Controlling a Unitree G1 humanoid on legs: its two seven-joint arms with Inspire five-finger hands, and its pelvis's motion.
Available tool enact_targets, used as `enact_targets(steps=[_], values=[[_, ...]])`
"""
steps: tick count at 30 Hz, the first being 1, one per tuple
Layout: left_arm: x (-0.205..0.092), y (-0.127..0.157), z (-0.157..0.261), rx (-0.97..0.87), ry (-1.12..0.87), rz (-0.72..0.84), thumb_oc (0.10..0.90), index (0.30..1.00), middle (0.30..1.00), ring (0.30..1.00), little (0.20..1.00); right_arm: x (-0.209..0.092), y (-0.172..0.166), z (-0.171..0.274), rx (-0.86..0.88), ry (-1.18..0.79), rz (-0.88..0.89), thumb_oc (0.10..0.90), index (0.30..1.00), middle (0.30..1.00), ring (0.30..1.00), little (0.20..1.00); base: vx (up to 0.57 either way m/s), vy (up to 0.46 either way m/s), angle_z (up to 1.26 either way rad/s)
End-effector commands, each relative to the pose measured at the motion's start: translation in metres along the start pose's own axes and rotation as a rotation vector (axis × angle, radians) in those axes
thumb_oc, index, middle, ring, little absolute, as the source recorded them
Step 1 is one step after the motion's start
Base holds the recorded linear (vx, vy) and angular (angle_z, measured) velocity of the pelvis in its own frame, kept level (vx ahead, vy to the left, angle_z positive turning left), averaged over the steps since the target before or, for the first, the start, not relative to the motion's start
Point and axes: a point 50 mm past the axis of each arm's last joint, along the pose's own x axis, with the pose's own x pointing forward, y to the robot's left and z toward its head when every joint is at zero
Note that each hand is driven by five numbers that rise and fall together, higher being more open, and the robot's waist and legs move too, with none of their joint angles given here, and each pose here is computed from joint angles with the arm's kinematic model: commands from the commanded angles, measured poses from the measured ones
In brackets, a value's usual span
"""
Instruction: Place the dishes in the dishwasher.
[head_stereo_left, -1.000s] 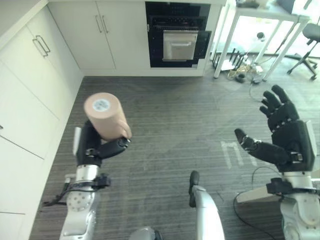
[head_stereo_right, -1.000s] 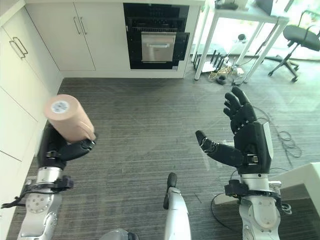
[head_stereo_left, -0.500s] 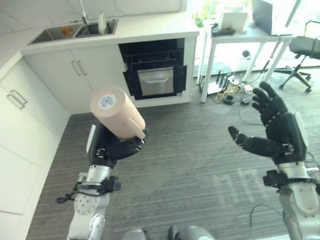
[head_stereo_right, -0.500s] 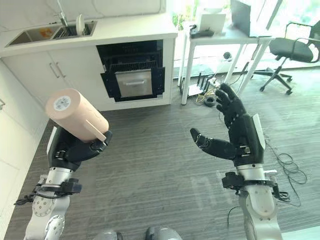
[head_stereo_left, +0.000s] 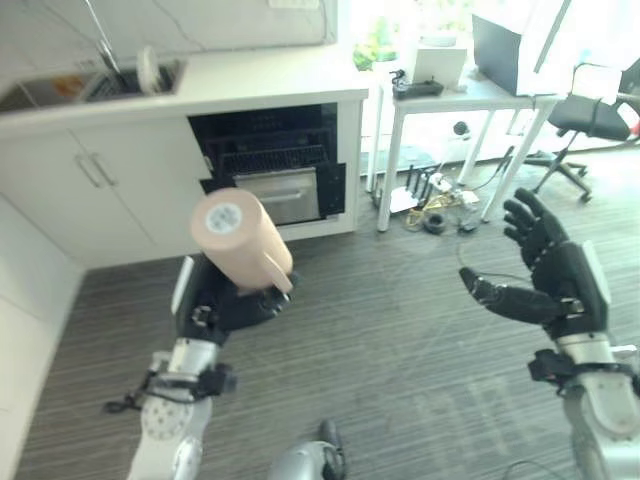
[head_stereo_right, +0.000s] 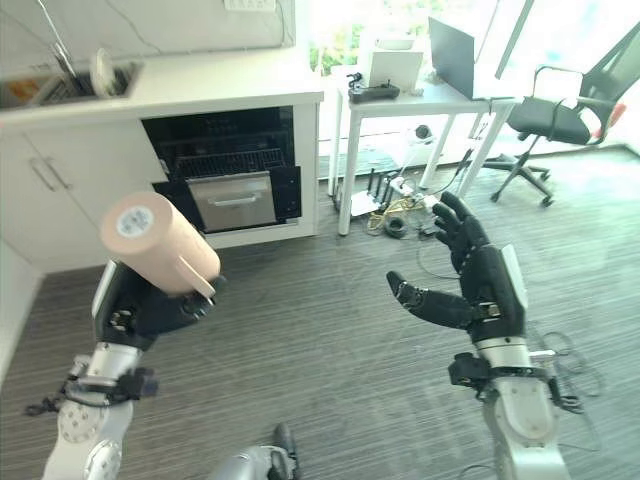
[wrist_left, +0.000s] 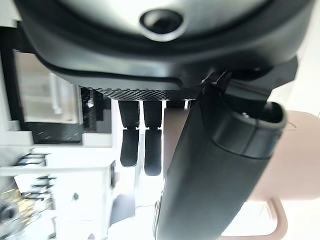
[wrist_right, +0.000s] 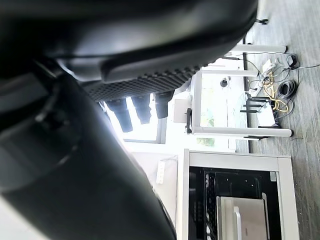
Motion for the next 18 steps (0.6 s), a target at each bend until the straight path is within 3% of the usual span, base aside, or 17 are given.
enact_targets(steps=[1,8,13,18], values=[[0.025,-0.008,0.061,0.079,-0.348,-0.099,0.4,0.3,0.3,0.3,0.3,0.019,-0.008,0.048,0.038,-0.328,-0.054,0.8,0.9,0.9,0.9,0.9,0.34,0.196,0.15],[0.025,-0.01,0.055,0.099,-0.304,-0.108,0.4,0.3,0.3,0.3,0.3,0.016,0.008,0.036,0.08,-0.26,-0.031,0.8,0.9,0.9,0.9,0.9,0.29,0.218,0.62],[0.028,-0.004,0.057,0.078,-0.304,-0.118,0.4,0.3,0.3,0.3,0.3,0.012,-0.011,0.036,0.068,-0.259,-0.064,0.8,0.9,0.9,0.9,0.9,0.22,-0.212,0.55],[0.027,-0.01,0.06,0.082,-0.33,-0.111,0.4,0.3,0.3,0.3,0.3,0.012,-0.007,0.037,0.064,-0.277,-0.043,0.8,0.9,0.9,0.9,0.9,0.19,-0.188,0.35]])
